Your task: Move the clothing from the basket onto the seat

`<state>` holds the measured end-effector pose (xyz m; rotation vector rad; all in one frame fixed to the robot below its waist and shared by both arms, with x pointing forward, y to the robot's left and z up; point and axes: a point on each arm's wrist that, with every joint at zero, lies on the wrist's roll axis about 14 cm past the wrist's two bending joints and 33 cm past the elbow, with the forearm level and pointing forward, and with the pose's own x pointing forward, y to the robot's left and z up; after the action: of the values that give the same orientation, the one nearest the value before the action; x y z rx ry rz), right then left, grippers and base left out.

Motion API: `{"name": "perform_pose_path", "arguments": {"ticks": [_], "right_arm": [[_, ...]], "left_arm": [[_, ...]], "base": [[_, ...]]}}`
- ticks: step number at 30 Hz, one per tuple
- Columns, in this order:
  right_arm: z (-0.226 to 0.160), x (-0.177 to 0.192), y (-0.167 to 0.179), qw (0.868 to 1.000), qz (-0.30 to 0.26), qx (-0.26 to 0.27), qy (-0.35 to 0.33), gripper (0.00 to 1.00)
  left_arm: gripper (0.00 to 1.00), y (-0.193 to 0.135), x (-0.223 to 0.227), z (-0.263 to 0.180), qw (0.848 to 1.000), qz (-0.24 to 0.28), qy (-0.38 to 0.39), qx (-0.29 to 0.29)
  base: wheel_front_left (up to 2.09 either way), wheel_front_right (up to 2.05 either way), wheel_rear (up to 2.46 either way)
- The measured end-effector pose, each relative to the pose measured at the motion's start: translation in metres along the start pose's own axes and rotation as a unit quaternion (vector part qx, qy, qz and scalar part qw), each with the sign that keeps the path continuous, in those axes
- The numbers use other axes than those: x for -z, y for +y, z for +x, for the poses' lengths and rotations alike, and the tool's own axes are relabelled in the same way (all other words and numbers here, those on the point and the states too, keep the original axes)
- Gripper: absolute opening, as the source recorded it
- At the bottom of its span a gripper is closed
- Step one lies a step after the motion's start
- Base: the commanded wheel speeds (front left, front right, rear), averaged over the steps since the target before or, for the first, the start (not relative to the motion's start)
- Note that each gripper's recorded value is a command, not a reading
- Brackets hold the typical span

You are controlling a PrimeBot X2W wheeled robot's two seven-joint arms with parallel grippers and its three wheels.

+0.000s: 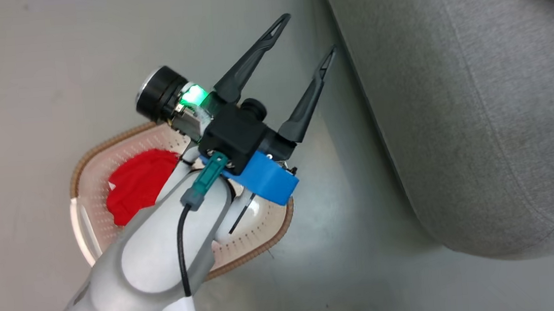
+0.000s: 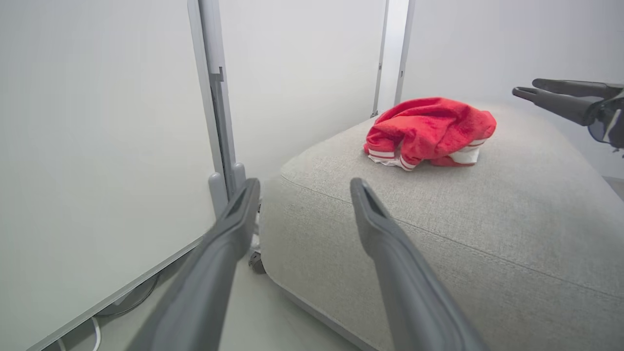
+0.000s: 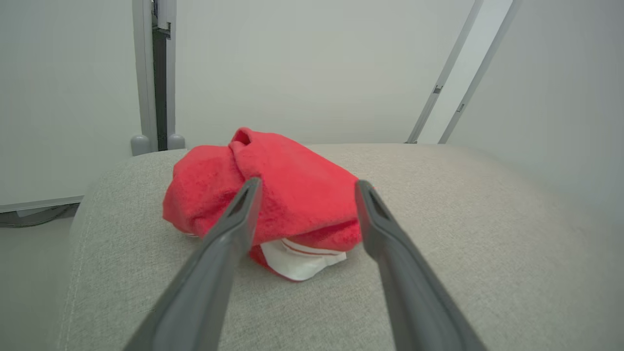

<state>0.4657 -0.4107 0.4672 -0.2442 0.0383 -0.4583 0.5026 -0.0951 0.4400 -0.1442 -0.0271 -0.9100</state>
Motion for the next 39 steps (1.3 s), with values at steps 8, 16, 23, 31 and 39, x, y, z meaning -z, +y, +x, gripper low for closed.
{"name": "perform_pose_path", "arguments": {"ticks": [8, 16, 23, 31, 39], "right_arm": [[-0.041, -0.07, 0.029, 0.994, 0.028, -0.061, -0.086, 1.0], [-0.091, -0.12, 0.07, 0.977, 0.077, -0.135, -0.147, 1.0], [-0.126, -0.144, 0.106, 0.959, 0.114, -0.195, -0.172, 1.0], [-0.154, -0.153, 0.141, 0.942, 0.144, -0.248, -0.173, 1.0], [-0.17, -0.148, 0.169, 0.933, 0.16, -0.282, -0.154, 1.0]], "left_arm": [[1.0, 0.012, -0.053, -0.037, 0.996, 0.013, -0.031, -0.081], [1.0, 0.031, -0.101, -0.097, 0.98, 0.04, -0.062, -0.182], [1.0, 0.054, -0.122, -0.165, 0.954, 0.058, -0.074, -0.283], [1.0, 0.065, -0.132, -0.234, 0.925, 0.064, -0.083, -0.365], [1.0, 0.065, -0.127, -0.276, 0.907, 0.065, -0.077, -0.409]], "base": [[0.0, 0.0, 0.0], [0.0, 0.0, 0.0], [0.0, 0.0, 0.0], [0.0, 0.0, 0.0], [0.0, 0.0, 0.0]]}}
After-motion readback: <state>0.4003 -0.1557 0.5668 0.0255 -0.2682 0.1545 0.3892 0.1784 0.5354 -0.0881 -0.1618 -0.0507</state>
